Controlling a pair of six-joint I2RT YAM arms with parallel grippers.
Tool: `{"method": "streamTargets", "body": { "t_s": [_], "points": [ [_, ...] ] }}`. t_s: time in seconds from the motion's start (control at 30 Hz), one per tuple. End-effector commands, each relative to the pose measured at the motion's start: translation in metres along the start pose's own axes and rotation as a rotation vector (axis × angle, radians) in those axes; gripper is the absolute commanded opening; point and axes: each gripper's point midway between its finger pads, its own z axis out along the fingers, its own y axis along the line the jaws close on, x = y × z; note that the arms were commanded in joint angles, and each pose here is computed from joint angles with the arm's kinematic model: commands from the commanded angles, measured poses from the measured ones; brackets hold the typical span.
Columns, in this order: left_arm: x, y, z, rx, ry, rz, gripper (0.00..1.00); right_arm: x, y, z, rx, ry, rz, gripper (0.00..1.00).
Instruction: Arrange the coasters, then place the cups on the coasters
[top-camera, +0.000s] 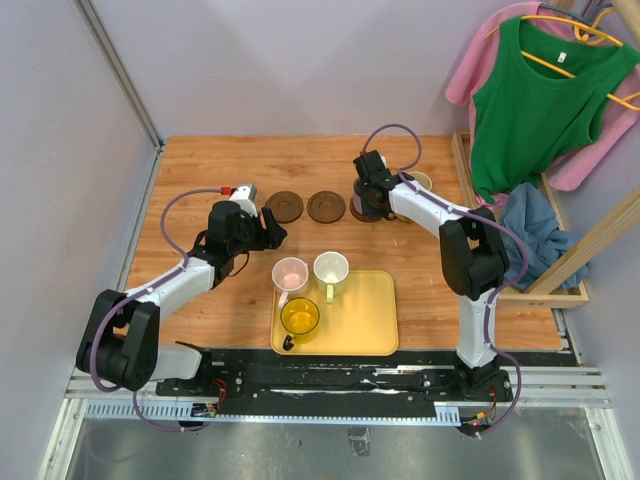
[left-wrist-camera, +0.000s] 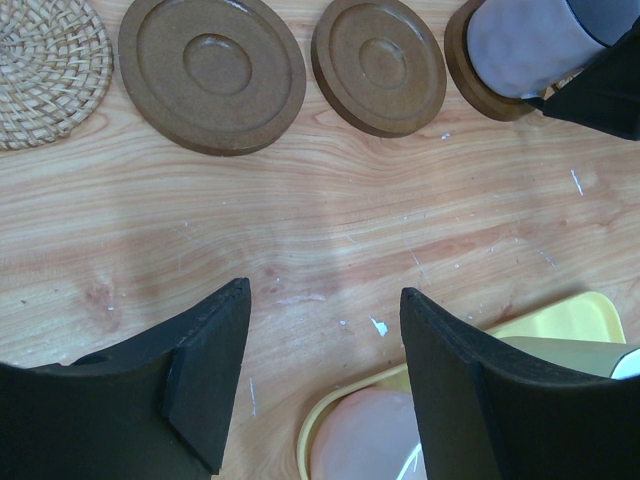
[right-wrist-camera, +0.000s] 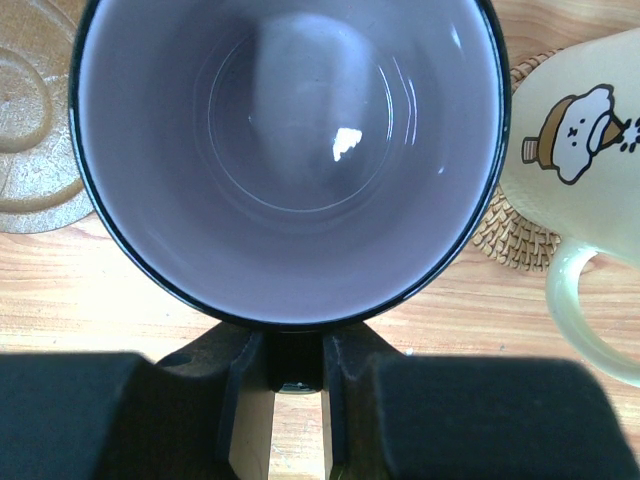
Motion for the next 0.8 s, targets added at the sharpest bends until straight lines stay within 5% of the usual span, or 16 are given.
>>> {"method": "streamTargets", "body": {
  "t_s": [0.0,0.17,0.77],
  "points": [
    [-0.010,-0.008,0.002,0.028,-0.026,0.012,0.66,-0.017,-0.012,-0.010,0.019,-0.033,0.046,0.25],
    [-0.008,-0.008,0.003,0.029,-0.022,0.011,0.66,-0.014,-0.015,-0.012,0.030,-0.027,0.051,0.44],
    [-0.011,-0.012,0.003,0.042,-0.024,0.005,0.66,-0.007,-0.015,-0.042,-0.002,-0.038,0.072,0.48]
  ]
}}
